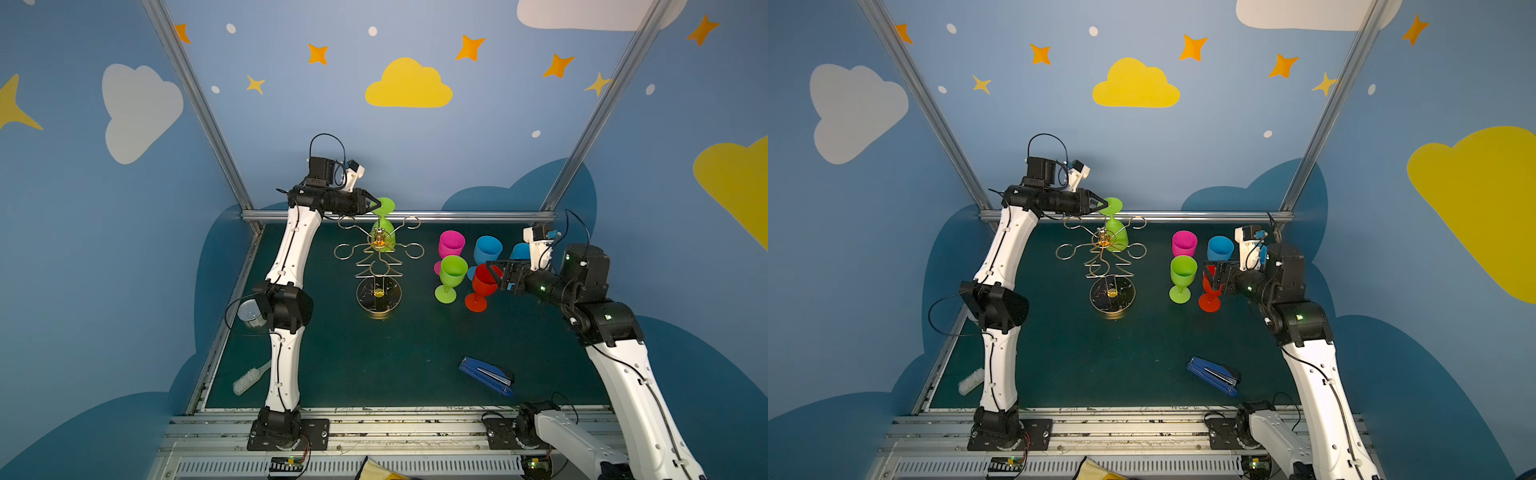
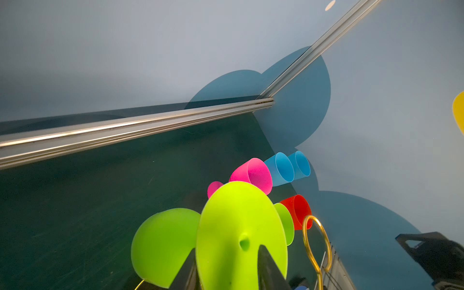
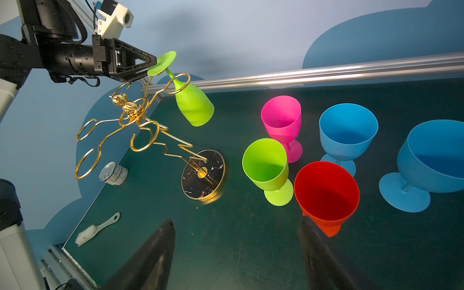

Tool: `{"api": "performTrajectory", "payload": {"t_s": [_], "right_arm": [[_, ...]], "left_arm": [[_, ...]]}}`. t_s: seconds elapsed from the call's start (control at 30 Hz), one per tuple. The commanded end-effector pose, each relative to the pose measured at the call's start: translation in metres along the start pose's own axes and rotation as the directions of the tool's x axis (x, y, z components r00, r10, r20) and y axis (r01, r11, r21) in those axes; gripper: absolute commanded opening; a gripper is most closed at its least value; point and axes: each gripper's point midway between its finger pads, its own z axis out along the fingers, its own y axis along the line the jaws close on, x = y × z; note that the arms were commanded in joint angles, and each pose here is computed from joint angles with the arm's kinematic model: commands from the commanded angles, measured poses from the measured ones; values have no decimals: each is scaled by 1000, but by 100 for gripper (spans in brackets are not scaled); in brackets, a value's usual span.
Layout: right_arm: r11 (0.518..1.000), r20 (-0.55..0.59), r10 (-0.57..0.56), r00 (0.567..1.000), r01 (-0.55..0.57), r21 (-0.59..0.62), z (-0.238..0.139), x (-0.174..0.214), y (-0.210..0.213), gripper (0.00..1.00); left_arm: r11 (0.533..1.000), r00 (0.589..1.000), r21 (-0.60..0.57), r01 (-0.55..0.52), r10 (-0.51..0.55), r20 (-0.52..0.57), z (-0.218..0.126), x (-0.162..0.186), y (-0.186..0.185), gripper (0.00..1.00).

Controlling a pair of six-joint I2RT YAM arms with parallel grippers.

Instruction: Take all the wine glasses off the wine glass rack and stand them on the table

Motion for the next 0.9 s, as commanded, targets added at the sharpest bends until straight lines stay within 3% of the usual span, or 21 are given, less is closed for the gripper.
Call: {"api": "performTrajectory", "payload": {"t_s": [0.0,0.5,0.6,0.7,0.87], "right_arm": [[1000,20,-1,1000,2,-11,-2,-1,3,77],[1000,25,-10,1000,10,5,-5,0,0,77],[1000,26,-13,1000,13,8,-6,1,0,77],[1000,30,-14,999,14,10,-8,1,0,77],[1000,29,-14,999,14,13,-9,1,0,77]], "left_arm": [[1000,1000,11,12,-12,-10,3,2,1,30],[989,997,127,75,-78,21,-4,-13,-14,3],[987,996,140,74,-79,32,-7,-17,-18,4],[988,996,135,69,-75,40,-10,-19,-18,13],[989,996,133,72,-78,38,-11,-18,-18,3]]}}
